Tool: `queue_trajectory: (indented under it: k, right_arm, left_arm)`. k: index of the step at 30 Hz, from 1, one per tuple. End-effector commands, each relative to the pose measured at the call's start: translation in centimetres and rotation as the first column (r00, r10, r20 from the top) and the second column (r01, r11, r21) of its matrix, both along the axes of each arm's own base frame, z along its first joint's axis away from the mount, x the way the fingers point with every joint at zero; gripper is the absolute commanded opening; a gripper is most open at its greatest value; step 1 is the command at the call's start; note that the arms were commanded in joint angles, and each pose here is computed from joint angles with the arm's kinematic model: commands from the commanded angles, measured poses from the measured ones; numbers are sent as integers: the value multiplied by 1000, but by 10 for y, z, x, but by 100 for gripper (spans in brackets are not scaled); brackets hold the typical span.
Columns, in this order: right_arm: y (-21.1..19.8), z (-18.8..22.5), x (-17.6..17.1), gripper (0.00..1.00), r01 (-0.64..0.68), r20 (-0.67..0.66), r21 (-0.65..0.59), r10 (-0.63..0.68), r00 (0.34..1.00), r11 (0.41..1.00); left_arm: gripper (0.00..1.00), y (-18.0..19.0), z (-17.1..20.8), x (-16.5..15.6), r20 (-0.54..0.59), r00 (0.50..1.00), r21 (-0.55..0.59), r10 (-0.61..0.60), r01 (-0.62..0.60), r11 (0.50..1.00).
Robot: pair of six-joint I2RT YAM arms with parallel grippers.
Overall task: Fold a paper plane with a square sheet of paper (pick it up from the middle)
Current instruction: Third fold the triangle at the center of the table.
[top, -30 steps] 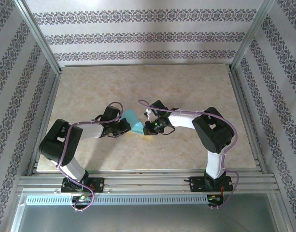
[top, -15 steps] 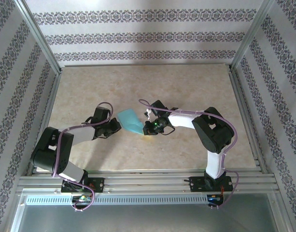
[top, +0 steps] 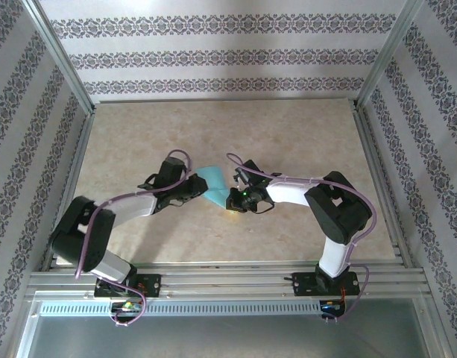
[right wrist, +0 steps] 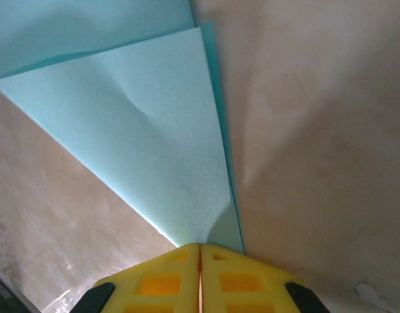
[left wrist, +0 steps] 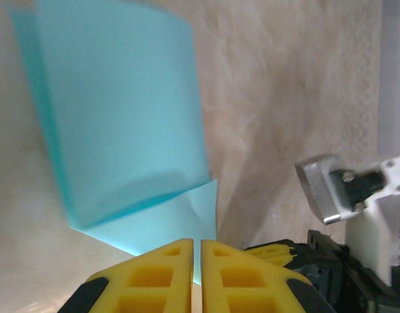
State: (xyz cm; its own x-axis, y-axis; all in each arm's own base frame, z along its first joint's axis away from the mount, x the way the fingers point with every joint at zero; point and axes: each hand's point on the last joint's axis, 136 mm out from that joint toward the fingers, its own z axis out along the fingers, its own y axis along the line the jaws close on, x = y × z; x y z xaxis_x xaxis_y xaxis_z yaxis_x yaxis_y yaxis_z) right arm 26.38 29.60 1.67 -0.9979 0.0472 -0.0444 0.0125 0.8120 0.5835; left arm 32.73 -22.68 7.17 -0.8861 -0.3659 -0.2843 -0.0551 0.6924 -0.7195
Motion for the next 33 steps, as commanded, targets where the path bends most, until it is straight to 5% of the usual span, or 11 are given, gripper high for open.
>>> queue_trajectory:
  k: [1,19,33]
  right_arm:
    - [15,2,6,11,34,-13,35,-34,999,999]
    - [25,25,13,11,-70,92,109,60,994,992]
    - [32,-1,12,10,-191,83,-4,191,978,982]
  left_arm:
    - [12,-26,3,10,6,1000,-85,-29,29,996]
    - [4,-9,-55,5,-122,992,51,31,-25,998]
    - [3,3,-77,-6,-200,978,143,51,-22,990]
